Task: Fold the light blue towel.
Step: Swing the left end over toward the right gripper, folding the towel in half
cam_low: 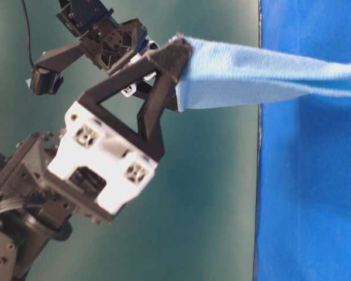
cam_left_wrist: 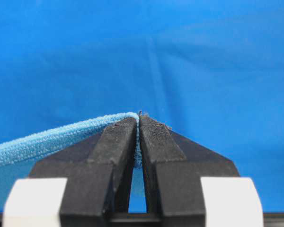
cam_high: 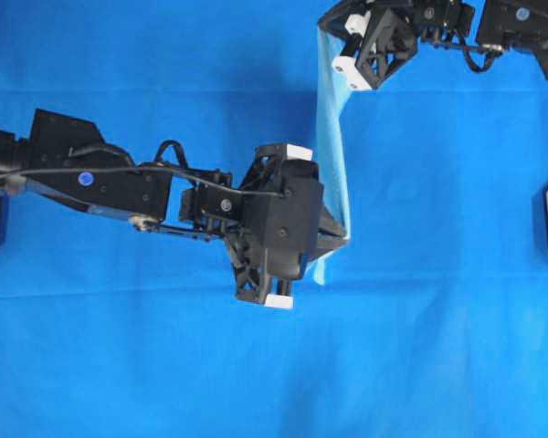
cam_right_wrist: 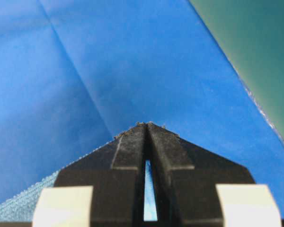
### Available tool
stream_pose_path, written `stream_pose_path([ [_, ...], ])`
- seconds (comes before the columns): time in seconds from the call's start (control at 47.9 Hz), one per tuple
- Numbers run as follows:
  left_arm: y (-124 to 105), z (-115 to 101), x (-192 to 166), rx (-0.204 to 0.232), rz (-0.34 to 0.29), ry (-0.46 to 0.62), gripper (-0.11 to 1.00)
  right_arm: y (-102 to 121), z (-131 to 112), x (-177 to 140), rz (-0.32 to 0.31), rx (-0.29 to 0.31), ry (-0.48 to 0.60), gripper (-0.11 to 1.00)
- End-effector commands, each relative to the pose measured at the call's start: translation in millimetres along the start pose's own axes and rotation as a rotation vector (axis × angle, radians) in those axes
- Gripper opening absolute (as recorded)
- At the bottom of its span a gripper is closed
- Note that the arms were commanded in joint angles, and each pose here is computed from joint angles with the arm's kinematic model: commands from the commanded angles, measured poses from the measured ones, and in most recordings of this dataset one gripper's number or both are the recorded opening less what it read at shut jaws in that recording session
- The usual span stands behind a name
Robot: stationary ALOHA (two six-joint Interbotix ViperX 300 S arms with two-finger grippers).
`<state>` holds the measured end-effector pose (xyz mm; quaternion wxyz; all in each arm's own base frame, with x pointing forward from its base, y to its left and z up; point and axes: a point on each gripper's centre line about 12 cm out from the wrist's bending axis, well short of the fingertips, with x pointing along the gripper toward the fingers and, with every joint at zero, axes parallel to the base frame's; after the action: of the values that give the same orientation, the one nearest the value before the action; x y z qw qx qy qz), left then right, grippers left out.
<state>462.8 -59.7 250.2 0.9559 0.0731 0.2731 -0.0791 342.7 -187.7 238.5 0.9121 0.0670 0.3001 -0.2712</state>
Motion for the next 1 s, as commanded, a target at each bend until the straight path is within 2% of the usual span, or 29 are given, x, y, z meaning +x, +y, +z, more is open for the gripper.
stream_pose_path([
  [0.0,-27,27,-3,0.035,-0.041,-0.113,0.02,-22,6,-11,-0.047,0.014,-0.029,0.02],
  [0.23,-23,45,37,0.044,-0.016,-0.234,0.02,-40,-22,-41,-0.088,0.041,-0.016,0.02],
  [0.313,-22,52,55,0.084,-0.008,-0.251,0.02,-44,-31,-52,-0.100,0.049,-0.015,0.02],
  [0.48,-20,56,80,0.087,-0.001,-0.253,0.02,-45,-45,-63,-0.106,0.051,-0.002,0.02],
  [0.543,-16,51,84,0.072,0.001,-0.231,0.02,-45,-49,-60,-0.104,0.049,0.010,0.02],
  [0.606,-12,43,84,0.038,0.003,-0.210,0.02,-44,-54,-52,-0.102,0.048,0.037,0.02],
  [0.731,-11,18,80,0.024,0.000,-0.156,0.02,-42,-58,-31,-0.085,0.043,0.062,0.02],
  [0.856,-14,-9,67,0.014,-0.006,-0.107,0.02,-37,-56,-2,-0.044,0.041,0.049,0.02],
  [0.982,-20,-38,52,-0.029,-0.016,-0.075,0.02,-26,-50,25,0.003,0.031,0.030,0.02],
])
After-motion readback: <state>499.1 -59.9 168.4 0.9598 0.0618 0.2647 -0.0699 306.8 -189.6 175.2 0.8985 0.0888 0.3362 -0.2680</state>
